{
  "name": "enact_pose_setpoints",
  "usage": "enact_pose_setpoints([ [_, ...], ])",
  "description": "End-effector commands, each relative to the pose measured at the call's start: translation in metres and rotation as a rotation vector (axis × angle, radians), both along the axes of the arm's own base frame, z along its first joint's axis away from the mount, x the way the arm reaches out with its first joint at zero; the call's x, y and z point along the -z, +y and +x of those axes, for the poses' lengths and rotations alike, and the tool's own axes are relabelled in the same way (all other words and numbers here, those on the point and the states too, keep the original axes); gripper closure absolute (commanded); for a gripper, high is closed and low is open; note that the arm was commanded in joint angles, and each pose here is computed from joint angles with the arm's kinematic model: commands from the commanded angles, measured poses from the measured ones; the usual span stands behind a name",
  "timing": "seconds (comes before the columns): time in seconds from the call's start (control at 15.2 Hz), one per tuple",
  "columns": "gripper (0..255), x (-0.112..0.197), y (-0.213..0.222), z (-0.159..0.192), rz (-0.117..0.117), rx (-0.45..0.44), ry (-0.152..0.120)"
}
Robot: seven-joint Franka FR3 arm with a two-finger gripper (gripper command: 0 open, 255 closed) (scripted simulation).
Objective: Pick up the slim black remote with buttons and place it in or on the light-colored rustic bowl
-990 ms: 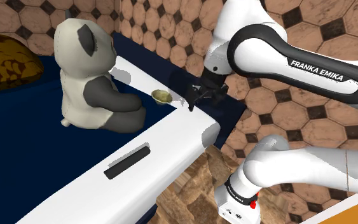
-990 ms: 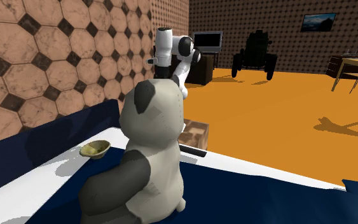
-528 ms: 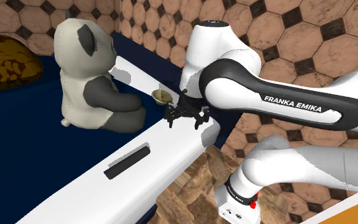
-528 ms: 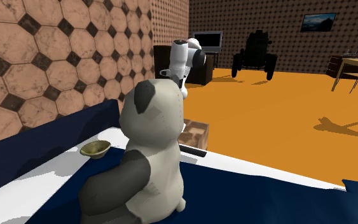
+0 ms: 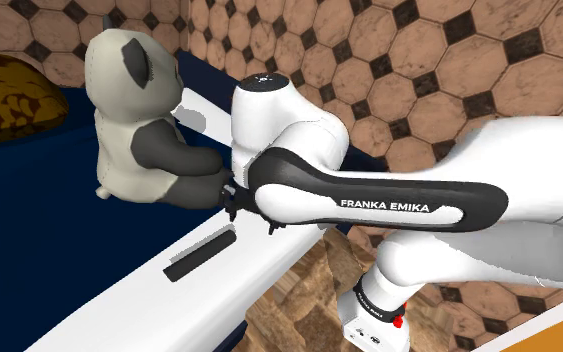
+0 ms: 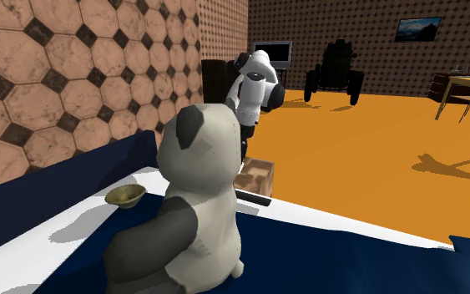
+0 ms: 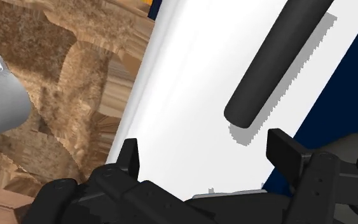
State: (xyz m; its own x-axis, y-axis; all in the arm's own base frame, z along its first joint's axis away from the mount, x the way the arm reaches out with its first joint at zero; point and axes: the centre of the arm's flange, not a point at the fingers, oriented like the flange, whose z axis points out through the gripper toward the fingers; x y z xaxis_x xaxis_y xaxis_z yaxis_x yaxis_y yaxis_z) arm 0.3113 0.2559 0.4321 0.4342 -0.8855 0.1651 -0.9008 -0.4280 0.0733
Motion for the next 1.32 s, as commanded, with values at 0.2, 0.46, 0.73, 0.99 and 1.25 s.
enact_pose_setpoints([
  [0.2, 0, 0.042, 0.043, 0.035, -0.023, 0.223, -0.028],
  [0.46, 0, 0.076, 0.069, 0.071, -0.044, 0.395, -0.048],
  [0.73, 0, 0.095, 0.072, 0.08, -0.049, 0.439, -0.053],
  [0.99, 0, 0.116, 0.068, 0.08, -0.049, 0.439, -0.053],
  [1.25, 0, 0.124, 0.066, 0.079, -0.049, 0.439, -0.053],
])
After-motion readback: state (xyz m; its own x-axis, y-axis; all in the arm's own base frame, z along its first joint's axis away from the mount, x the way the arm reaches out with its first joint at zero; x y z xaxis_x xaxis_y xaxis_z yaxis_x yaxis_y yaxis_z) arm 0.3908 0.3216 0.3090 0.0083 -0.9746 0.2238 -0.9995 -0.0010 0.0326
